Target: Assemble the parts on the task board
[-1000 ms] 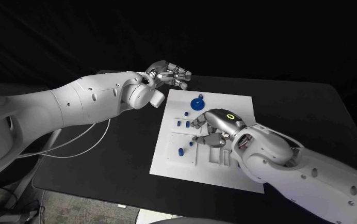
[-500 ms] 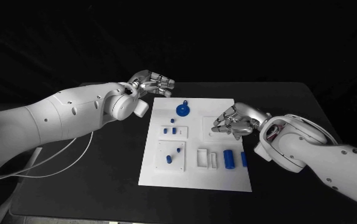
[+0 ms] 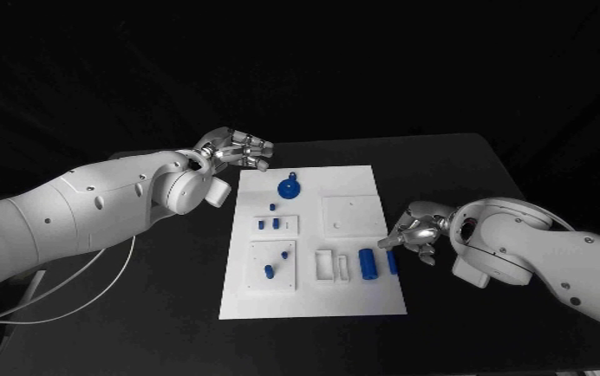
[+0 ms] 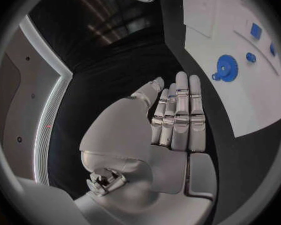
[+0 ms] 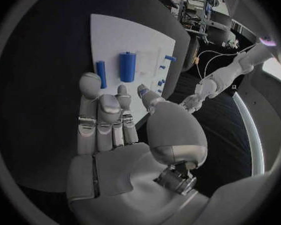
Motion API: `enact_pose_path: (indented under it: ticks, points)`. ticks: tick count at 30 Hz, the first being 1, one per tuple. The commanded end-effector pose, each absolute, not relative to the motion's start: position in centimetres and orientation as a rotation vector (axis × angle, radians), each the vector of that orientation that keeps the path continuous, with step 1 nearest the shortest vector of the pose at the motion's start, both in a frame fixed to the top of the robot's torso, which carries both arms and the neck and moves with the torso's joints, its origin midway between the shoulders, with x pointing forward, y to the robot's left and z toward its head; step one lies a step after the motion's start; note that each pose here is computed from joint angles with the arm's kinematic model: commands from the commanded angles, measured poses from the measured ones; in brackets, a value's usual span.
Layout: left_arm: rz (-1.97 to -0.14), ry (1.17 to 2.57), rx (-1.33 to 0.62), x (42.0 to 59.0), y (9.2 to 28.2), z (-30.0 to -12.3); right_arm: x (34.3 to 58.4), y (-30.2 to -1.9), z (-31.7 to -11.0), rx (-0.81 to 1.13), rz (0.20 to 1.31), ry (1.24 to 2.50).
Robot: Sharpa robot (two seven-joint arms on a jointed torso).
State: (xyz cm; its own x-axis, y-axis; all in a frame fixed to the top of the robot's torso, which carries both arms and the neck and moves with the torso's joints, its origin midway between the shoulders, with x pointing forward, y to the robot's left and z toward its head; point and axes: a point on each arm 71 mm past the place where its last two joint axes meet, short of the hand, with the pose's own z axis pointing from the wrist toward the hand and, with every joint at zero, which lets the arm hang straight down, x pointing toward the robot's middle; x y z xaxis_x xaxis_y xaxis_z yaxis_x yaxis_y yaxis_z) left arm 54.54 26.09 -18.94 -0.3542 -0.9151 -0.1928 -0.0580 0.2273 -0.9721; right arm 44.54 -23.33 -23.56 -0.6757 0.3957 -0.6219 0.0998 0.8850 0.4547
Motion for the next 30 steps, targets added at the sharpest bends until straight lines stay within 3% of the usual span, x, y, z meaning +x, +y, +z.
enact_pose_path:
  ticks: [1,11,30]
  points:
    - [-1.288,1.625,-0.915,54.4,26.0,-18.9,43.7,-23.7,-24.5,0.423,0.403,2.425]
    - [-1.303,1.626,-0.911,54.3,26.0,-18.9,43.2,-22.7,-25.5,0.43,0.388,2.469]
    - [-1.319,1.644,-0.91,54.2,25.7,-18.9,43.6,-20.2,-26.7,0.39,0.382,2.423]
